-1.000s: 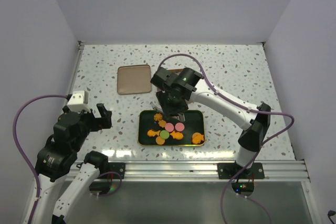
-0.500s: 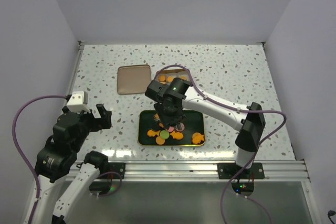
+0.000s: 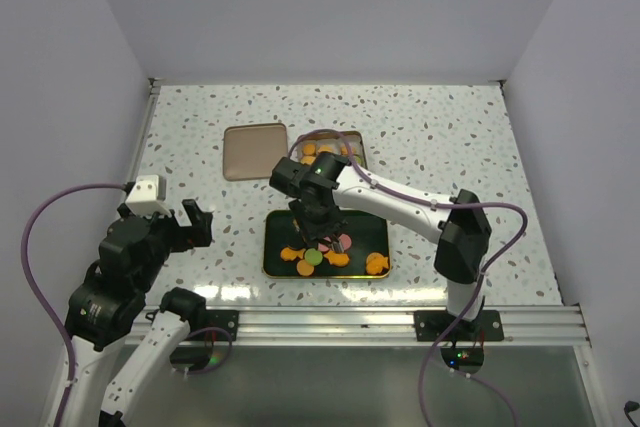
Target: Pack the cookies
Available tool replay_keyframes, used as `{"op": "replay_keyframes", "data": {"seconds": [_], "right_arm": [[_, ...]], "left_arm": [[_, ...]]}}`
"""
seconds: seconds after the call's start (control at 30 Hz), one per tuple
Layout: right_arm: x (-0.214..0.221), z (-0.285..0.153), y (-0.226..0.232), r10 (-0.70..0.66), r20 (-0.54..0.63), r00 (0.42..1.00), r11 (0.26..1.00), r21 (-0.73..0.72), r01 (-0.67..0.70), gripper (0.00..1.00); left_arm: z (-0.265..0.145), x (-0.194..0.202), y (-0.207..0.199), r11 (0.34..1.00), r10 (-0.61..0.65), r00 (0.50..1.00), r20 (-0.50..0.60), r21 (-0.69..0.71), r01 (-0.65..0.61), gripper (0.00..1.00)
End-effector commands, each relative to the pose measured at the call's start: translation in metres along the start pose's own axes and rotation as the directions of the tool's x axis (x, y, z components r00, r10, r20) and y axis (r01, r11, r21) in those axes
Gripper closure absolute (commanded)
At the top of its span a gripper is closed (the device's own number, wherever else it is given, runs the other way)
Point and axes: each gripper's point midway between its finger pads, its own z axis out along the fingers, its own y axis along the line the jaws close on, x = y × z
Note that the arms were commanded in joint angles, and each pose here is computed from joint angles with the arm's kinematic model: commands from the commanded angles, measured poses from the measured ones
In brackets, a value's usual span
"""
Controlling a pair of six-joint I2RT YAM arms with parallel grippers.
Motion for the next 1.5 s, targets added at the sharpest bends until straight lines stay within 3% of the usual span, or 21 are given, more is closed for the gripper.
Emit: {"op": "replay_keyframes", "data": {"seconds": [0.0,0.27,0.53,0.63,0.97,1.17,1.47], "right_arm": [[-0.007,-0.002,0.007,0.002,0.019,1.000,1.000,-0.022,-0.002,0.51],[-0.007,0.004,0.009,-0.007,0.003,1.000,1.000,-0.021,0.007,0.52],[-0.003,0.006,0.010,-0.016,-0.016,1.000,1.000,-0.021,0.016,0.66],[-0.003,0.005,0.010,-0.019,-0.017,1.000,1.000,-0.024,0.019,0.67],[-0.039,-0.048,0.012,-0.011,0.124,0.992,0.999,-0.035,0.016,0.67],[-0.059,-0.075,-0.003,0.021,0.191,0.981,1.000,-0.025,-0.017,0.67],[-0.080,-0.082,-0.071,0.126,0.212,0.969,0.991,0.017,-0.133,0.66]], "left_arm": [[0.001,-0.011,-0.005,0.999,0.019,0.999,0.041,0.027,-0.020,0.00],[0.000,-0.011,-0.005,1.000,0.017,0.999,0.045,0.025,-0.018,0.00],[0.001,-0.010,-0.004,1.000,0.017,0.999,0.040,0.020,-0.018,0.00],[0.001,-0.010,-0.004,1.000,0.016,0.999,0.041,0.021,-0.017,0.00],[0.002,-0.010,-0.004,1.000,0.018,0.999,0.035,0.021,-0.019,0.00],[0.003,-0.009,-0.005,1.000,0.018,0.999,0.035,0.022,-0.019,0.00],[0.001,-0.010,-0.004,1.000,0.015,0.999,0.042,0.021,-0.015,0.00]]}}
